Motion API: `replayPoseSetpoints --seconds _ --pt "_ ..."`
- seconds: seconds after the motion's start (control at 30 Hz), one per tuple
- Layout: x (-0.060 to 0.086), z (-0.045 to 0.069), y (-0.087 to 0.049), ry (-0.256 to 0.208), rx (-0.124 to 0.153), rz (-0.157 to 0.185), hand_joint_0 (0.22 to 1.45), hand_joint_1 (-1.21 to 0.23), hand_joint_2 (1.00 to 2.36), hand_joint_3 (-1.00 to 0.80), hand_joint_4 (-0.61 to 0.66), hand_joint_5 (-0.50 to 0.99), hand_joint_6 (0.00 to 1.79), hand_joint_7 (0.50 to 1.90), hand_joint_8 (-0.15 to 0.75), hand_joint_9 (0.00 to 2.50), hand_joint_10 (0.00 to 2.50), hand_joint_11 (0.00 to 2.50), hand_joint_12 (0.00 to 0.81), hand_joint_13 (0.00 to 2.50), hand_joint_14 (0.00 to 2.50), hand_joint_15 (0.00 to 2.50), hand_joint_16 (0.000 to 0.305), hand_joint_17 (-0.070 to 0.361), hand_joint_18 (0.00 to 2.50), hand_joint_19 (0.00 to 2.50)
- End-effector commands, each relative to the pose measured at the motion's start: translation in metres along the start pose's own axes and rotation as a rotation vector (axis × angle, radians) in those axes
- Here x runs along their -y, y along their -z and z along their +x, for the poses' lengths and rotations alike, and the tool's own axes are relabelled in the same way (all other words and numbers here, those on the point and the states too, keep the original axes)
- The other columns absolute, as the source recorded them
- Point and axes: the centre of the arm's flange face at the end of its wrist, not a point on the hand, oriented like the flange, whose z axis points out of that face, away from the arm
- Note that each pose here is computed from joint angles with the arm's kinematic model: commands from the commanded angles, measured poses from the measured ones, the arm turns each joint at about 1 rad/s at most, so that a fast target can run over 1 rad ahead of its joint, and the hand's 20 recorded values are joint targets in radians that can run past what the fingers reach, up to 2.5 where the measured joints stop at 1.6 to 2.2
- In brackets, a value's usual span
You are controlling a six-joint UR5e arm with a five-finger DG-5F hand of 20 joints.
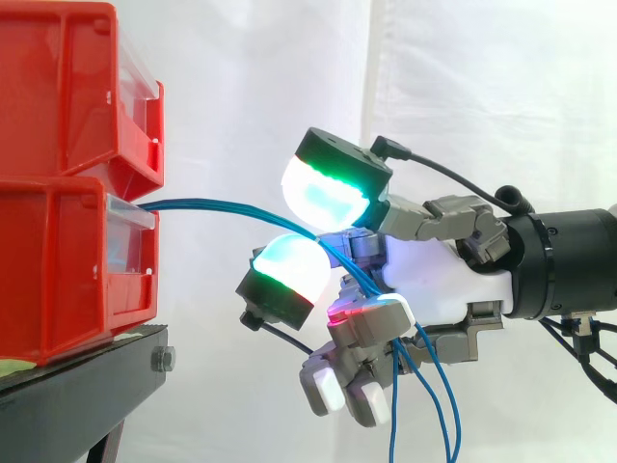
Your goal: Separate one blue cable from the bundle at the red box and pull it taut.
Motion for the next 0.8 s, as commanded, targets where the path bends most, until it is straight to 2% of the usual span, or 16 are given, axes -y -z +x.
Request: replayPoseSetpoints --seconds 0.0,0.07,0.23,0.33,0.37,0.43,0.47,0.57,0.77 --pt "-0.0001 0.0002 0.0000 0.000 0.000 0.000 0.62 -0.53 1.00 -0.50 0.01 -0.15 0.86 1.17 0.289 1.29 0.03 1.23 0.386 0.93 0.03 0.71 0.048 0.108 0.90 0.84" --pt "-0.0001 0.0002 0.0000 0.000 0.000 0.000 0.62 -0.60 1.01 -0.36 0.02 -0.16 0.87 1.20 0.298 1.25 0.03 1.23 0.392 0.91 0.03 0.70 0.048 0.109 0.89 0.85" --pt "-0.0001 0.0002 0.0000 0.002 0.000 0.000 0.62 -0.77 1.02 -0.22 0.01 -0.17 0.88 1.19 0.292 1.19 0.03 1.22 0.391 0.88 0.03 0.70 0.049 0.111 0.85 0.83" --pt "-0.0003 0.0014 -0.0002 0.002 -0.002 0.000 0.67 -0.84 1.02 -0.26 -0.03 -0.18 0.89 1.20 0.275 1.14 0.03 1.21 0.379 0.85 0.03 0.70 0.049 0.111 0.83 0.80" --pt "-0.0003 0.0014 -0.0002 0.002 -0.002 0.000 0.71 -0.87 1.01 -0.30 -0.06 -0.19 0.89 1.26 0.271 1.13 0.03 1.21 0.375 0.83 0.03 0.68 0.050 0.111 0.82 0.77" --pt "-0.0001 0.0002 0.0000 0.002 0.000 0.000 0.74 -0.87 1.01 -0.33 -0.10 -0.19 0.90 1.26 0.268 1.11 0.03 1.20 0.369 0.81 0.03 0.68 0.049 0.111 0.80 0.75" --pt "0.0001 0.0002 0.0001 0.002 0.000 0.001 0.77 -0.89 1.01 -0.39 -0.09 -0.20 0.90 1.30 0.264 1.10 0.03 1.19 0.367 0.80 0.03 0.67 0.049 0.111 0.79 0.74" --pt "0.0003 -0.0010 0.0003 0.003 0.001 0.002 0.81 -0.87 1.00 -0.50 -0.11 -0.20 0.91 1.25 0.260 1.09 0.03 1.19 0.365 0.80 0.03 0.66 0.049 0.111 0.78 0.73" --pt "0.0012 -0.0019 0.0008 0.018 0.001 0.003 0.77 -0.88 1.00 -0.50 -0.06 -0.19 0.91 1.24 0.265 1.10 0.03 1.18 0.362 0.81 0.03 0.66 0.049 0.109 0.79 0.70"
